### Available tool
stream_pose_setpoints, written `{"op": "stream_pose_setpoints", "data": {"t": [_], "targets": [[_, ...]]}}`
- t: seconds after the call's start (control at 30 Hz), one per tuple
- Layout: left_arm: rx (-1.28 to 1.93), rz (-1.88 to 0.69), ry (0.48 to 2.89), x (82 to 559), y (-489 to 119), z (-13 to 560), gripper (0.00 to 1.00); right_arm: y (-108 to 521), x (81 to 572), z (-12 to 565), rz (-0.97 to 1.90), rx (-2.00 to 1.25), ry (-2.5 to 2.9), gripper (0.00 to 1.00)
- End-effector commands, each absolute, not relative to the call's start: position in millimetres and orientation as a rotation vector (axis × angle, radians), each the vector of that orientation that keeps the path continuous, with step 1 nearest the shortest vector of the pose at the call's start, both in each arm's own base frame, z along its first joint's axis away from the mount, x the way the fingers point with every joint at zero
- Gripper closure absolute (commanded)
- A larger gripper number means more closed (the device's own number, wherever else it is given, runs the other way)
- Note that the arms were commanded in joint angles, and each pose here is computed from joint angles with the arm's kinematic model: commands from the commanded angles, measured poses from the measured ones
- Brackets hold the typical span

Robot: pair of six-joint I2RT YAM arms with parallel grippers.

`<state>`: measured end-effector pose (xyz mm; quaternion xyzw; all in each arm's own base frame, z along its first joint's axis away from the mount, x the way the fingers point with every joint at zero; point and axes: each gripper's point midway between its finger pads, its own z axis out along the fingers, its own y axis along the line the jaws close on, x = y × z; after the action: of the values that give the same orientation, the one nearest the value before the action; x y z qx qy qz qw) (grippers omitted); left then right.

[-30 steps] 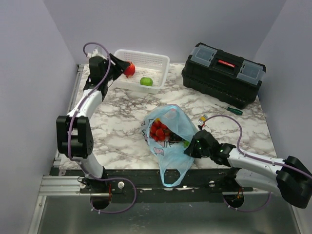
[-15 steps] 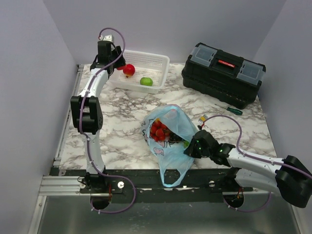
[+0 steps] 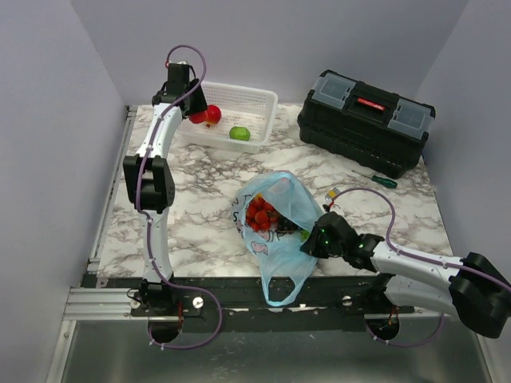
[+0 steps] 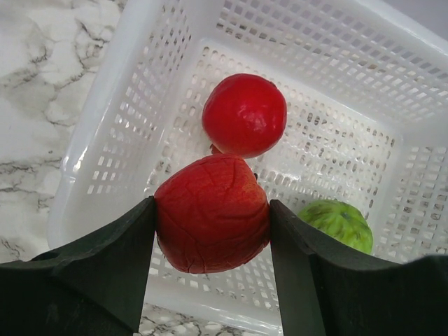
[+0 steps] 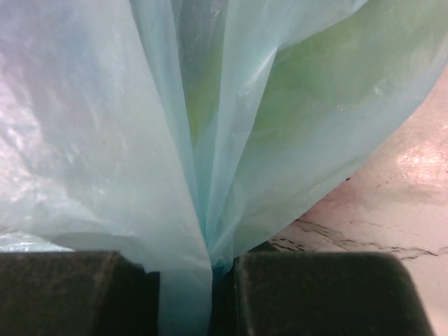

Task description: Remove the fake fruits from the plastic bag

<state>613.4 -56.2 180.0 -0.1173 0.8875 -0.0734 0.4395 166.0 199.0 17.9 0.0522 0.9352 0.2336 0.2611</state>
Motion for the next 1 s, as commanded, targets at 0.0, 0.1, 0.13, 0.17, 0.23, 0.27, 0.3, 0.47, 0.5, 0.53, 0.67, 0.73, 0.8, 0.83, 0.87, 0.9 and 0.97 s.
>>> {"op": "stream_pose_setpoints", "data": {"t": [0.0, 0.1, 0.13, 0.17, 0.23, 0.27, 0.3, 0.47, 0.5, 0.53, 0.67, 0.73, 0.8, 0.83, 0.87, 0.9, 0.97], "targets": [[-0.46, -0.238, 2.284, 604, -49, 154, 0.75, 187, 165, 10, 0.546, 0.148, 2.542, 0.84], [-0.509, -0.306, 2.307, 602, -49, 143, 0.76, 187, 165, 10, 0.546, 0.148, 2.542, 0.84], [-0.529, -0.324, 2.317, 601, -49, 138, 0.76, 187, 165, 10, 0.548, 0.15, 2.54, 0.84], [-0.552, -0.352, 2.326, 601, -49, 134, 0.76, 187, 165, 10, 0.547, 0.148, 2.541, 0.84], [-0.58, -0.415, 2.334, 602, -50, 130, 0.76, 186, 165, 9, 0.545, 0.148, 2.543, 0.84], [-0.59, -0.434, 2.337, 602, -52, 127, 0.76, 187, 165, 10, 0.548, 0.15, 2.54, 0.84], [-0.591, -0.448, 2.339, 602, -54, 127, 0.75, 187, 166, 10, 0.548, 0.15, 2.54, 0.84], [-0.581, -0.501, 2.357, 602, -61, 121, 0.64, 187, 165, 11, 0.548, 0.148, 2.54, 0.84], [-0.584, -0.498, 2.359, 602, -61, 120, 0.57, 187, 165, 11, 0.549, 0.148, 2.54, 0.84], [-0.584, -0.495, 2.359, 602, -61, 121, 0.51, 187, 165, 10, 0.548, 0.148, 2.54, 0.84], [-0.574, -0.484, 2.348, 600, -59, 129, 0.37, 187, 165, 10, 0.552, 0.146, 2.54, 0.84], [-0.564, -0.476, 2.337, 600, -58, 139, 0.34, 188, 165, 10, 0.554, 0.142, 2.541, 0.84], [-0.549, -0.479, 2.313, 598, -58, 154, 0.26, 187, 164, 10, 0.553, 0.143, 2.541, 0.84], [-0.543, -0.479, 2.302, 598, -57, 160, 0.23, 187, 165, 10, 0.552, 0.143, 2.541, 0.84], [-0.536, -0.483, 2.289, 597, -58, 169, 0.2, 188, 165, 10, 0.553, 0.142, 2.542, 0.84], [-0.557, -0.476, 2.269, 597, -44, 177, 0.17, 187, 164, 10, 0.553, 0.141, 2.543, 0.84], [-0.544, -0.484, 2.237, 594, -44, 197, 0.16, 188, 165, 10, 0.553, 0.14, 2.542, 0.84]]}}
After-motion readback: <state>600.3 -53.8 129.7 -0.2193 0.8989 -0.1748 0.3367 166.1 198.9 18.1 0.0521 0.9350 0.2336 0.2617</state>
